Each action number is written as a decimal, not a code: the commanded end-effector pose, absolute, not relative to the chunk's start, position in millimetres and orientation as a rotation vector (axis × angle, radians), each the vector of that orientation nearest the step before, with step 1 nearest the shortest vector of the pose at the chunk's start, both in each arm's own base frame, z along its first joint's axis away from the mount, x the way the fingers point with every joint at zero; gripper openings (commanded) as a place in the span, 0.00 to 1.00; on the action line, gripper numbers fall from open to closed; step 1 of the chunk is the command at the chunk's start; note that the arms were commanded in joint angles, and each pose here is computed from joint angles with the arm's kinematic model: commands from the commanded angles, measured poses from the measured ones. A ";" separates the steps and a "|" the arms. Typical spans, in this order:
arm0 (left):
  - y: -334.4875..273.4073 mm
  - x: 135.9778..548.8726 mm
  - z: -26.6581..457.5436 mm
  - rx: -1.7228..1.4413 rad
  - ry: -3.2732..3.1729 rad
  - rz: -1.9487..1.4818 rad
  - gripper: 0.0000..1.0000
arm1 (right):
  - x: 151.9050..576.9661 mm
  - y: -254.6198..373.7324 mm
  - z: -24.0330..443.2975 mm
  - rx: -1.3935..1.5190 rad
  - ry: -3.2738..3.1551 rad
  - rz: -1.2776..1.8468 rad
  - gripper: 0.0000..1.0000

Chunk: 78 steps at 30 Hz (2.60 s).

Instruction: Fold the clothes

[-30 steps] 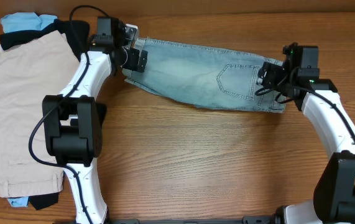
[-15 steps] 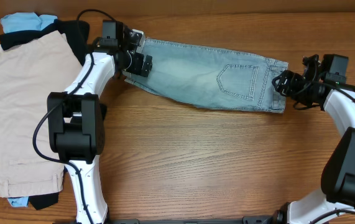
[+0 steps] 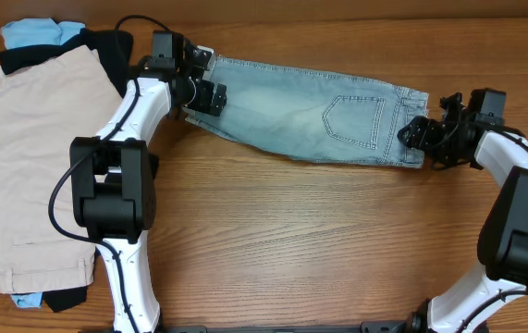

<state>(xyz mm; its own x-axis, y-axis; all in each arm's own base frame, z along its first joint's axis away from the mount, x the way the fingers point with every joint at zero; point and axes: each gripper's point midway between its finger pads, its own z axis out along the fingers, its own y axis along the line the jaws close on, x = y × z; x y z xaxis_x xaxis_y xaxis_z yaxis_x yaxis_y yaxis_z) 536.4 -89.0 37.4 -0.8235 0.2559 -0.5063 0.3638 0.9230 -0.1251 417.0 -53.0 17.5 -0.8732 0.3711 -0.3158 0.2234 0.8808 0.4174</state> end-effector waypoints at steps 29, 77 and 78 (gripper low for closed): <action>-91.8 544.0 73.7 0.451 2.599 -0.289 0.95 | 419.3 -73.2 22.5 0.713 2.600 0.591 0.04; -170.7 488.5 -8.0 0.328 2.931 -0.678 0.05 | 422.6 -91.9 131.9 0.332 2.612 0.422 0.04; -173.1 485.9 -8.3 0.335 2.939 -0.679 0.05 | 424.9 -90.5 137.7 0.322 2.607 0.420 0.04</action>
